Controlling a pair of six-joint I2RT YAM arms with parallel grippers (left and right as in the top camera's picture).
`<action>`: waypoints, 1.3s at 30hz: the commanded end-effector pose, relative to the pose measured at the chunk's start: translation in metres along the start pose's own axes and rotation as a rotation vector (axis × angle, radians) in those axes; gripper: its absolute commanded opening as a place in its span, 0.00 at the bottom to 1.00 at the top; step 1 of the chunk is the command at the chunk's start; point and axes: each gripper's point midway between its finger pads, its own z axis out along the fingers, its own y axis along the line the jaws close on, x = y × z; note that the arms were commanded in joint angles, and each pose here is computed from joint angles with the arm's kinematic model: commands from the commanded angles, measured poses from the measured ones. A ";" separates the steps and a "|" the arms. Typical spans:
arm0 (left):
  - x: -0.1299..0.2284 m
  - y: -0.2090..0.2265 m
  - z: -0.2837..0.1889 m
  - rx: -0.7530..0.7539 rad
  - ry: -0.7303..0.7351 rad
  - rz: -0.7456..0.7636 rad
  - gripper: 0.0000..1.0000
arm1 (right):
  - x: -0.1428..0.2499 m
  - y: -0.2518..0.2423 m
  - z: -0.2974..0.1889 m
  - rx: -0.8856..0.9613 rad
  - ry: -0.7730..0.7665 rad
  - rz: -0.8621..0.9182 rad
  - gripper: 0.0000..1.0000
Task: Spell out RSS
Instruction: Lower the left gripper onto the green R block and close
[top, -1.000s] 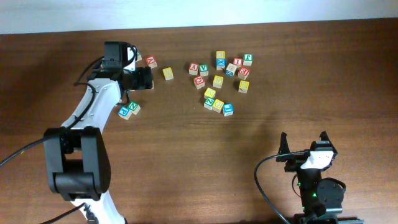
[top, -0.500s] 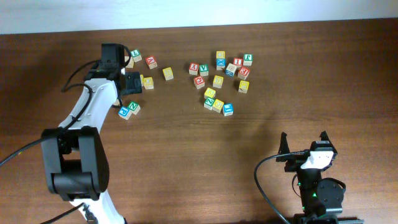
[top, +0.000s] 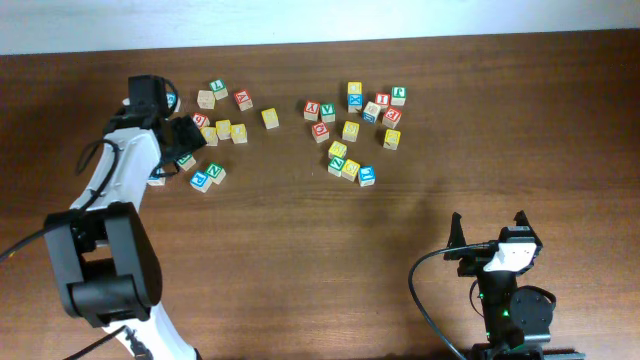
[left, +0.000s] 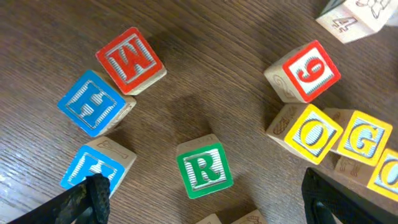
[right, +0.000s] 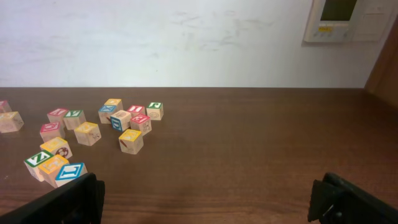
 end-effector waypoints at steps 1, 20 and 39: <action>0.004 -0.007 0.005 0.021 0.020 -0.048 0.69 | 0.003 0.002 0.000 -0.011 0.006 0.001 0.98; 0.008 0.003 0.029 -0.049 0.022 -0.163 0.63 | 0.003 0.002 0.000 -0.012 0.006 0.001 0.98; 0.024 0.005 0.054 -0.065 0.078 -0.160 0.43 | 0.003 0.002 0.000 -0.012 0.006 0.001 0.98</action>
